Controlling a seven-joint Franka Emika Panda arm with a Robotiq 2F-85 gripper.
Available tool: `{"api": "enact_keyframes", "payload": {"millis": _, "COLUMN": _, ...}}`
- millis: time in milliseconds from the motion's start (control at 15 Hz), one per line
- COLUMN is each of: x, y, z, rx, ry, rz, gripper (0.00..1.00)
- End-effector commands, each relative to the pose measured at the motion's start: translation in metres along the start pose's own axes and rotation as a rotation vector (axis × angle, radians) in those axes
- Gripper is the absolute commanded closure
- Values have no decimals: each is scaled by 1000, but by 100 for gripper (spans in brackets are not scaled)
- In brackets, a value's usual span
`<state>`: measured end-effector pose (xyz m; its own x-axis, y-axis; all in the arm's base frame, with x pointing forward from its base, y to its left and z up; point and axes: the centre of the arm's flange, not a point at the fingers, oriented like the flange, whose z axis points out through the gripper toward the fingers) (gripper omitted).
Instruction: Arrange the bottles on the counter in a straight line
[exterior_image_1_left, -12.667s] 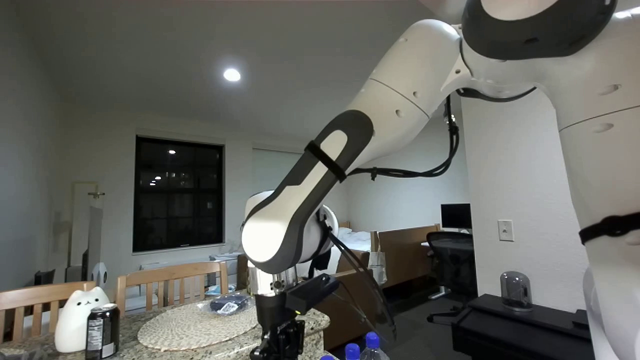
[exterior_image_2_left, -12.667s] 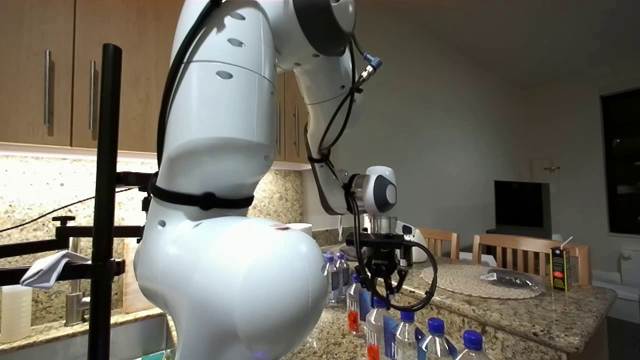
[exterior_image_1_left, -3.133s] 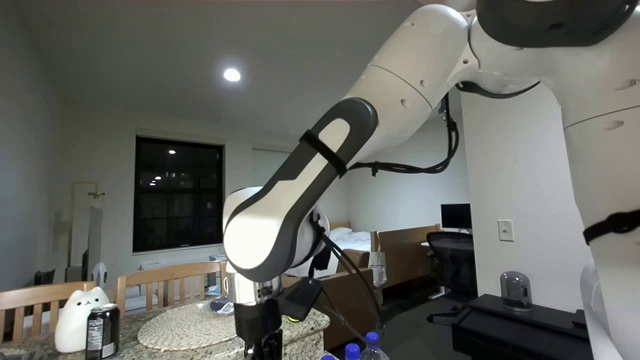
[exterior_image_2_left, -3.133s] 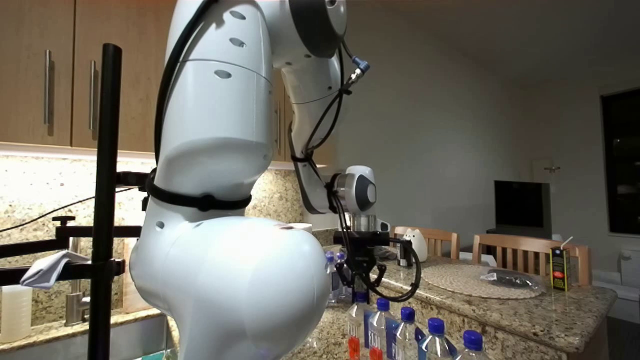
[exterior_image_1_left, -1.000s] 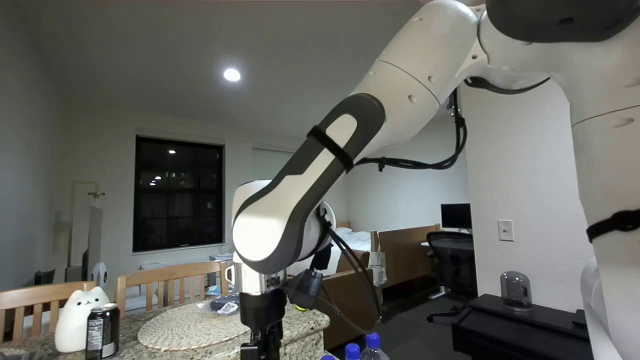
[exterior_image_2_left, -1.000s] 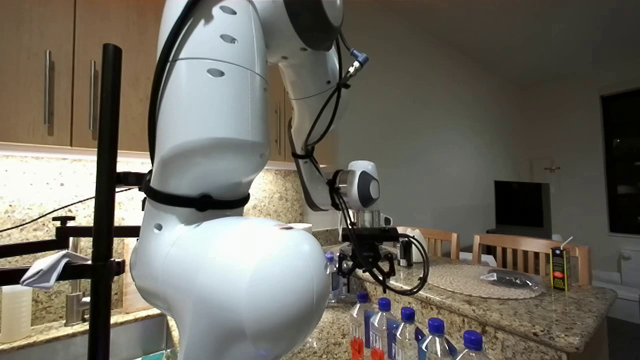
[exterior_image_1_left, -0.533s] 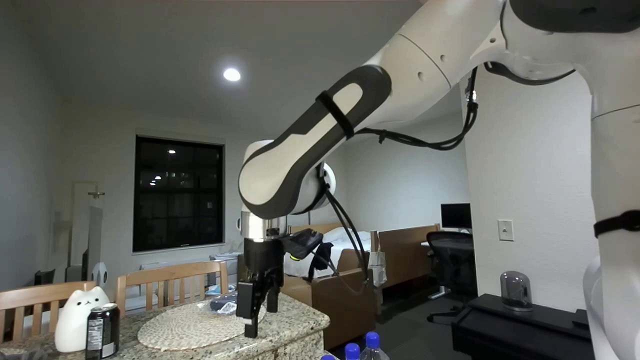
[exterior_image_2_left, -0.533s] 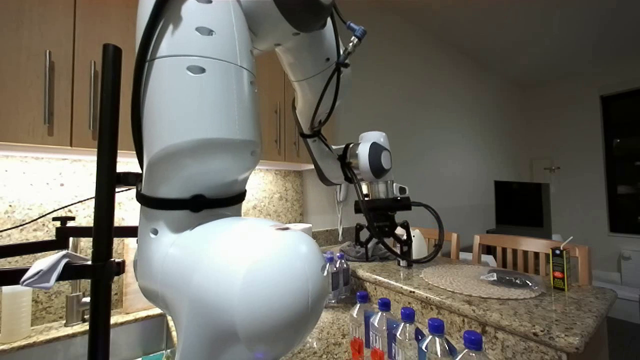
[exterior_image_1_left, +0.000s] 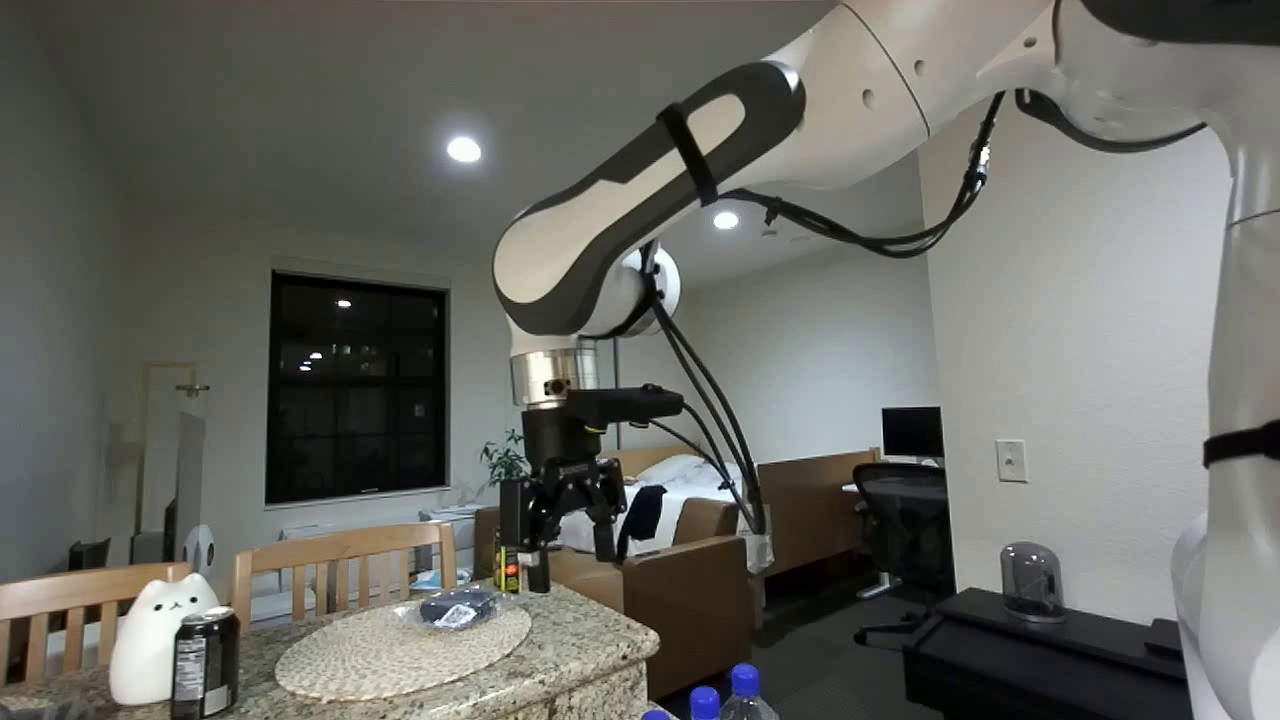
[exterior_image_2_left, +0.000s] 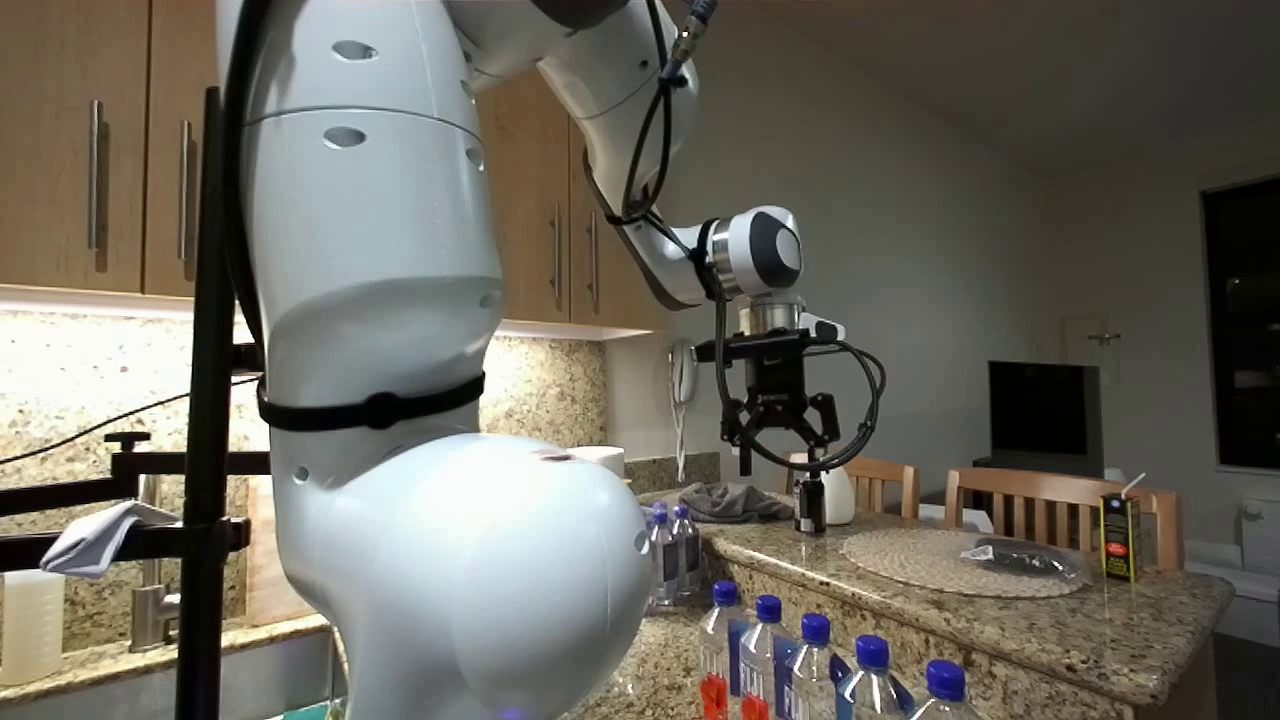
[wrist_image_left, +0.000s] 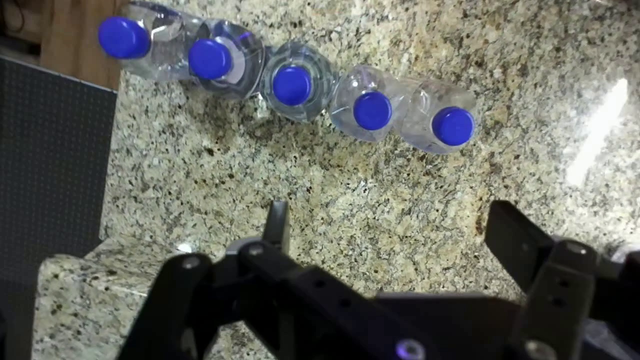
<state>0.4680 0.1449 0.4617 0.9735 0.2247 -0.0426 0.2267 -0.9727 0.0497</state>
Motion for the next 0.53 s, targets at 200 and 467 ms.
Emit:
{"api": "enact_keyframes", "payload": {"millis": 200, "x": -29, "y": 15, "z": -23, "rx": 71, "ry": 64, "rz": 337, "gripper": 0}}
{"api": "enact_keyframes", "payload": {"millis": 467, "x": -20, "y": 20, "z": -27, "rx": 57, "ry": 53, "rz": 340, "gripper": 0}}
